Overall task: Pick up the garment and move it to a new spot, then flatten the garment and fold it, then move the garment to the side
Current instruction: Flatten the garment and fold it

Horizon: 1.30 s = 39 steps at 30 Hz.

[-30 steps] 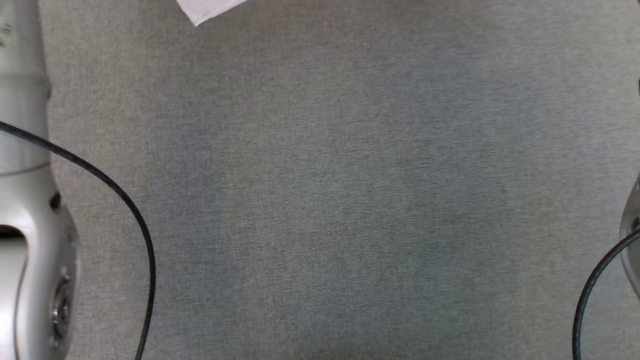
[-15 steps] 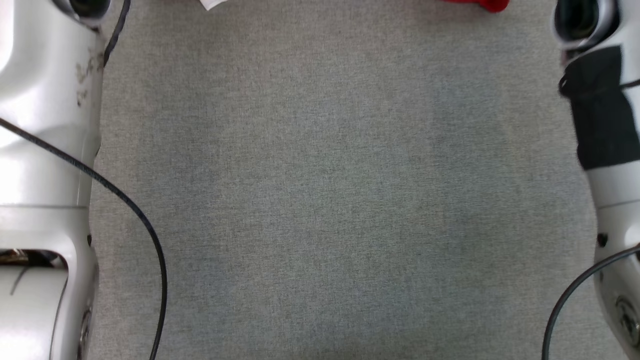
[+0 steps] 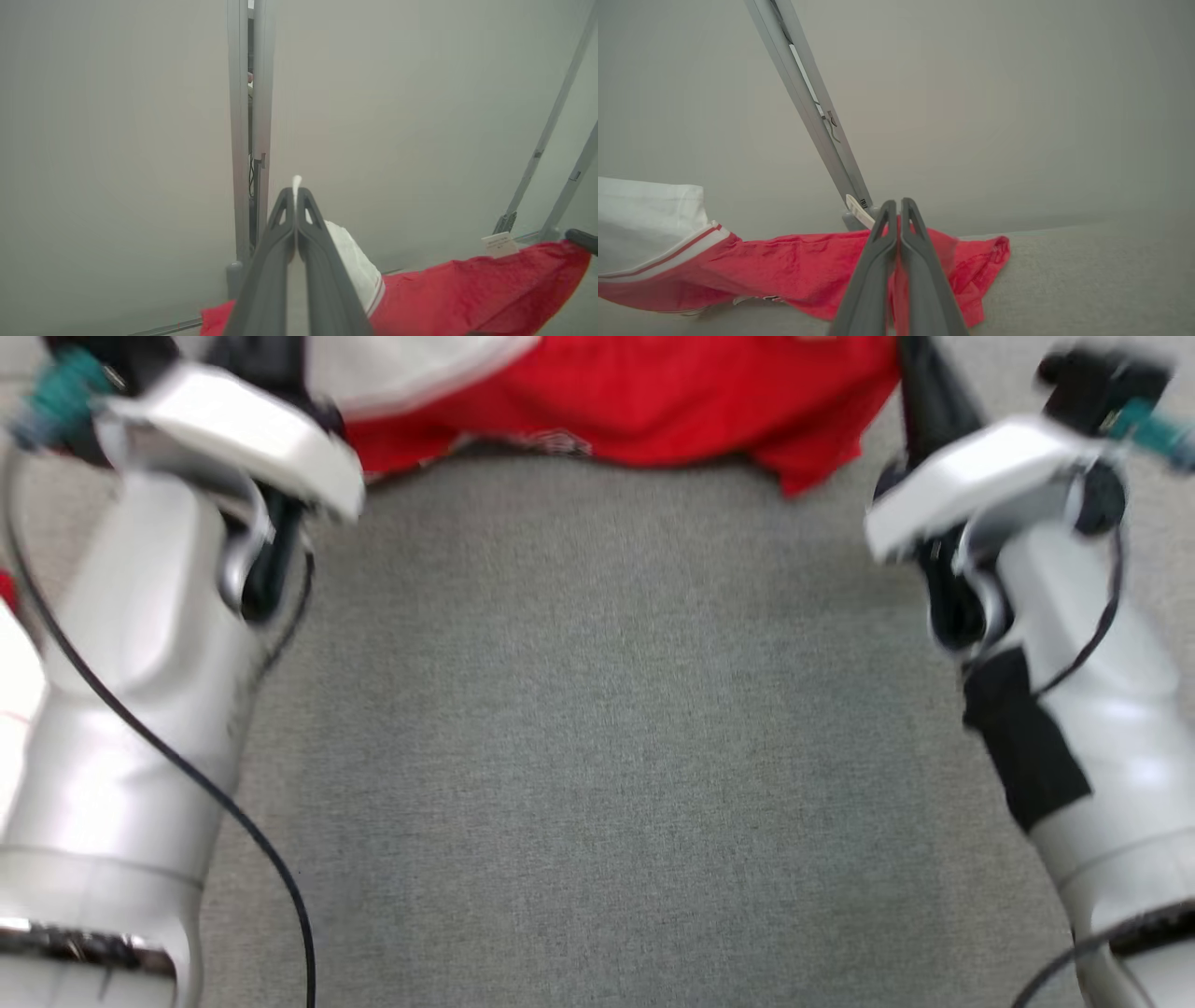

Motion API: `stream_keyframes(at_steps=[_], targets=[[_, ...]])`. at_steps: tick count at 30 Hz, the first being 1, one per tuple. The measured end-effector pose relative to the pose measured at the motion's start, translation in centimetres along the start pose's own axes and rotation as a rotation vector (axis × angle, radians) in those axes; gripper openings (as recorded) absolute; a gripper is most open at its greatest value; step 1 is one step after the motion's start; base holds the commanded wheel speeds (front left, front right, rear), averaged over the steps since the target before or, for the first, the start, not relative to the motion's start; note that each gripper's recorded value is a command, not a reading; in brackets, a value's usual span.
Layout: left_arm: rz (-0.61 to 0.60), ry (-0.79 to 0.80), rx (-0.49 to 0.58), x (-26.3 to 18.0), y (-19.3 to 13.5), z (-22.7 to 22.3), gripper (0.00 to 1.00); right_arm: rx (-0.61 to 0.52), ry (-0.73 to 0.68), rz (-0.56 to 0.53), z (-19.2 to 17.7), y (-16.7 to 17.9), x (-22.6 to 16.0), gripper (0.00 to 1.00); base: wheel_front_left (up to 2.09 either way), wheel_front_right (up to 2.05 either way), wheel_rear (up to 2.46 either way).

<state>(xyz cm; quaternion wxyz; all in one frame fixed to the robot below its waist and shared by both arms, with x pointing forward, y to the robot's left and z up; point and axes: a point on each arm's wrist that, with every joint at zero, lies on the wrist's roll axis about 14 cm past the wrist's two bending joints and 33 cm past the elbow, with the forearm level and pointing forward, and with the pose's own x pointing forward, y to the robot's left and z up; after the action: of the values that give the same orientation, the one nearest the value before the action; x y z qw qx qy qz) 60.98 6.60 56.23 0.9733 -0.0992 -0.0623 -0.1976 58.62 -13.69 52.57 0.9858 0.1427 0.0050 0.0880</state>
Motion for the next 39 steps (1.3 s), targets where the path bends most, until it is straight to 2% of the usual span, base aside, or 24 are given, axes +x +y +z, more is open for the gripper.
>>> stream_keyframes(at_steps=[6,8,20,39], targets=[[-0.048,0.076,0.064,-3.7,-1.9,-1.4,0.00,-0.005,0.086,-0.024,-2.2,-0.9,-3.7,0.00,0.00,0.00,0.00],[-0.058,0.130,0.096,-6.3,-2.3,-2.4,0.00,0.012,0.121,-0.037,-3.1,-1.2,-5.8,0.00,0.00,0.00,0.00],[-0.142,0.292,0.169,-16.2,-5.8,-6.0,0.00,0.036,0.264,-0.037,-6.5,-0.9,-14.1,0.00,0.00,0.00,0.00],[-0.157,0.345,0.151,-24.2,-7.8,-8.3,0.00,0.084,0.338,-0.068,-9.1,-2.2,-20.8,0.00,0.00,0.00,0.00]])
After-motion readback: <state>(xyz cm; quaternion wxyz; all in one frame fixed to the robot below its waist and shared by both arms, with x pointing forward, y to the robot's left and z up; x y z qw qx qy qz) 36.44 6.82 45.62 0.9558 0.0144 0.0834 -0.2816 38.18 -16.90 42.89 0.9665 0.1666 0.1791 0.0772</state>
